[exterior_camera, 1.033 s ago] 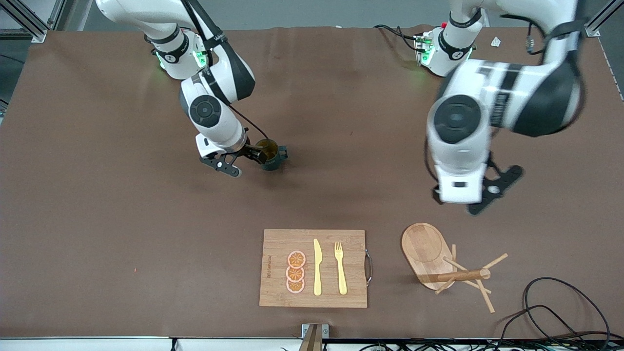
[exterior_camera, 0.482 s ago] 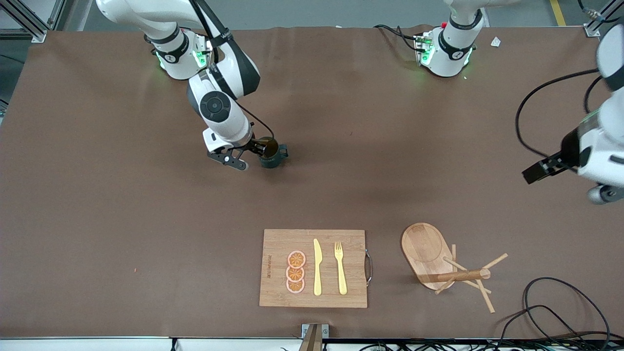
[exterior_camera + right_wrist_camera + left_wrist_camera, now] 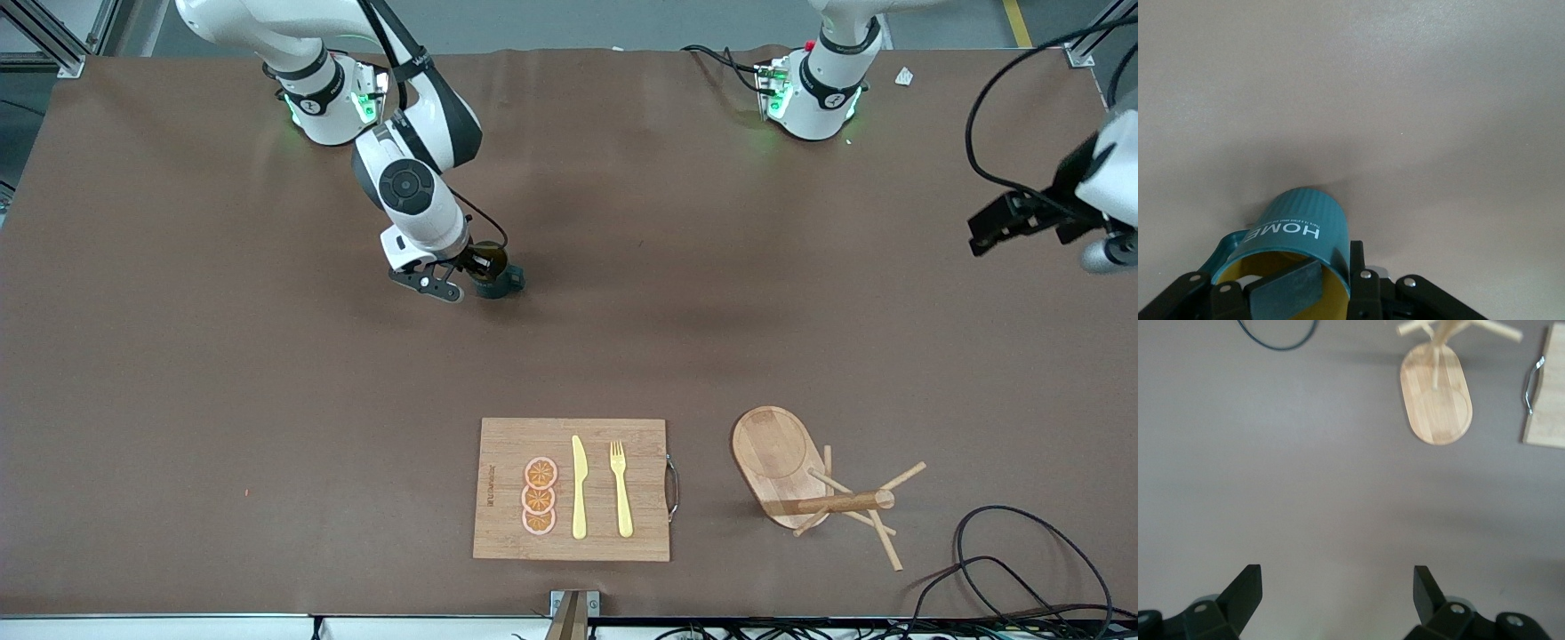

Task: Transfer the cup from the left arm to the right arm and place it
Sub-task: 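Grasp the teal mug with the right gripper while the left gripper withdraws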

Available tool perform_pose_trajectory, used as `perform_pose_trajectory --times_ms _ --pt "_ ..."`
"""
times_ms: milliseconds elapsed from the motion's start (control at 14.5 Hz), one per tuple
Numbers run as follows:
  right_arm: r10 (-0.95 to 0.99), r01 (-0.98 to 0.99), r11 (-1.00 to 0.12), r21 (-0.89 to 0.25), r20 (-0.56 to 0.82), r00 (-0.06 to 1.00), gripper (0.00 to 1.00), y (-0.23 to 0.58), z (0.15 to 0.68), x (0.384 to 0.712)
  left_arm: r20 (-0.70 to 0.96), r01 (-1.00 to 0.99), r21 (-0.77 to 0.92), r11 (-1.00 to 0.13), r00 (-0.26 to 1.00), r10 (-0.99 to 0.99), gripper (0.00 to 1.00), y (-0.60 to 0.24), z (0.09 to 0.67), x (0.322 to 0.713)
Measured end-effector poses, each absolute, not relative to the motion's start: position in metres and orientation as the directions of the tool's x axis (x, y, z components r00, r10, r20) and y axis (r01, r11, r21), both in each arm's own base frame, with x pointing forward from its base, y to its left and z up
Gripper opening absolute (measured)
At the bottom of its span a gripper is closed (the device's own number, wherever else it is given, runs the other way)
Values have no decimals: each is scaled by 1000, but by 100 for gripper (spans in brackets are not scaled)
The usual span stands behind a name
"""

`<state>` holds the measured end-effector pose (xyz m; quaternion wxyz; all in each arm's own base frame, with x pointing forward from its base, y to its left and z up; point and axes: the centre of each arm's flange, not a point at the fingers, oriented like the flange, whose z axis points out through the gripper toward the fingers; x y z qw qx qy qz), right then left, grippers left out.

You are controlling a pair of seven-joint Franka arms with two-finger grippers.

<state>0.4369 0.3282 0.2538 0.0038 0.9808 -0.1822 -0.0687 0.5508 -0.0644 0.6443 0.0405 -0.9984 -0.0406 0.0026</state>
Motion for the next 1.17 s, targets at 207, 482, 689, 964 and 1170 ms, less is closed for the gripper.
perform_pose_trajectory --times_ms 207,482,689,964,1170 --pt "-360 -359 -933 32 -133 924 28 327 254 438 -21 30 -74 -997 999 32 100 -64 644 526" --pt "-361 -360 -932 29 -130 923 43 326 256 439 -24 2 -66 -998 1000 3 100 -56 645 519" --pt "-357 -357 -934 27 -129 925 53 328 258 438 -26 -1 -66 -998 1000 1 100 -57 643 520" --pt "-331 -331 -943 27 -130 934 70 340 258 429 -28 -5 -66 -998 1000 -3 100 -58 641 521" --pt "-305 -303 -952 36 -138 942 78 351 257 418 -29 -7 -66 -998 1000 -5 100 -60 639 521"
